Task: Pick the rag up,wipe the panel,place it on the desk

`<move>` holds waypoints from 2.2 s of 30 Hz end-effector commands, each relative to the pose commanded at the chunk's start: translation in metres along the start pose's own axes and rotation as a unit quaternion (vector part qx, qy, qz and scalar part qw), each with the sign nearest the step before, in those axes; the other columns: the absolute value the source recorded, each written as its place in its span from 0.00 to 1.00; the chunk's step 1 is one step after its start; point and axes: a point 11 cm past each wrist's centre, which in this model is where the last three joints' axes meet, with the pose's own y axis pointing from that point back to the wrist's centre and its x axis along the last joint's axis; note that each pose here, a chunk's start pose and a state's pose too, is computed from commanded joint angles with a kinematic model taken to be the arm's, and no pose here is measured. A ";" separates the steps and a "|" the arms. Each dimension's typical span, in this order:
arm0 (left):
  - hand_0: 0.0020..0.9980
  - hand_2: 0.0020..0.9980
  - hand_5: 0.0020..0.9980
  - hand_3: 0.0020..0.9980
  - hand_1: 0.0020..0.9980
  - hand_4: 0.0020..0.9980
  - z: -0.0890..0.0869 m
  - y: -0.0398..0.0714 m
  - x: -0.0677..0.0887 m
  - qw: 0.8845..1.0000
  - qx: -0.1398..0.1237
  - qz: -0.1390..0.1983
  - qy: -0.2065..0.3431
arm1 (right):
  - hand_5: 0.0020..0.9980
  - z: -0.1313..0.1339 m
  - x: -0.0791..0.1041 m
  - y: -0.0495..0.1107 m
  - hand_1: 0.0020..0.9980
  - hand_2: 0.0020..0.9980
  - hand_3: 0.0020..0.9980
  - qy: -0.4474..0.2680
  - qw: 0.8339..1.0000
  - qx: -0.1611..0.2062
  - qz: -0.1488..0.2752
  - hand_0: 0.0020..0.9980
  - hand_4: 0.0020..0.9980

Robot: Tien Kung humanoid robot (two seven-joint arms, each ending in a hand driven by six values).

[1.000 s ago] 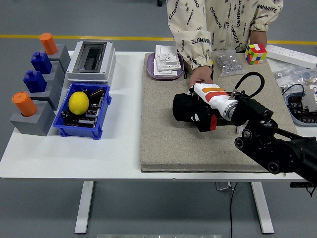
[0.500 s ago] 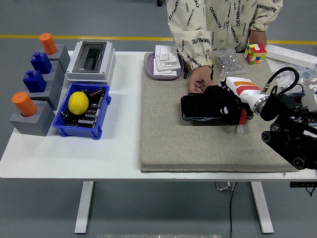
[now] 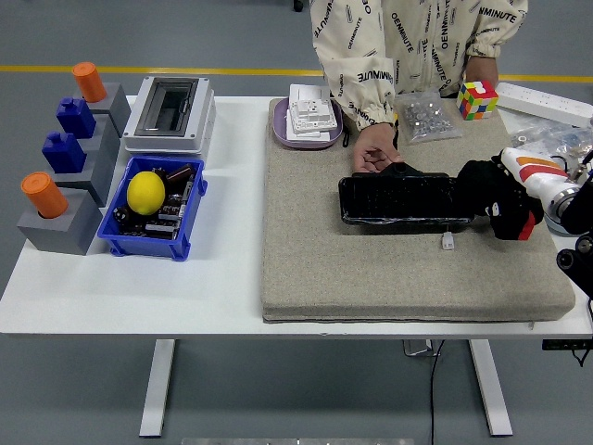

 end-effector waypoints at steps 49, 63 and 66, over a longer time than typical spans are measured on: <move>0.64 0.73 0.47 0.57 0.69 0.59 -0.006 0.000 0.004 1.000 0.005 0.004 -0.005 | 0.41 0.034 0.001 0.011 0.47 0.56 0.51 -0.034 0.998 -0.051 -0.032 0.43 1.00; 0.64 0.73 0.47 0.57 0.69 0.59 -0.005 0.000 0.002 1.000 0.004 0.002 -0.004 | 0.48 0.041 0.016 0.014 0.63 0.73 0.70 -0.037 0.997 -0.060 -0.024 0.63 1.00; 0.64 0.73 0.47 0.57 0.69 0.59 -0.006 0.000 0.002 1.000 0.006 0.002 -0.004 | 0.48 0.041 0.019 0.015 0.63 0.73 0.70 -0.045 0.997 -0.059 -0.016 0.63 1.00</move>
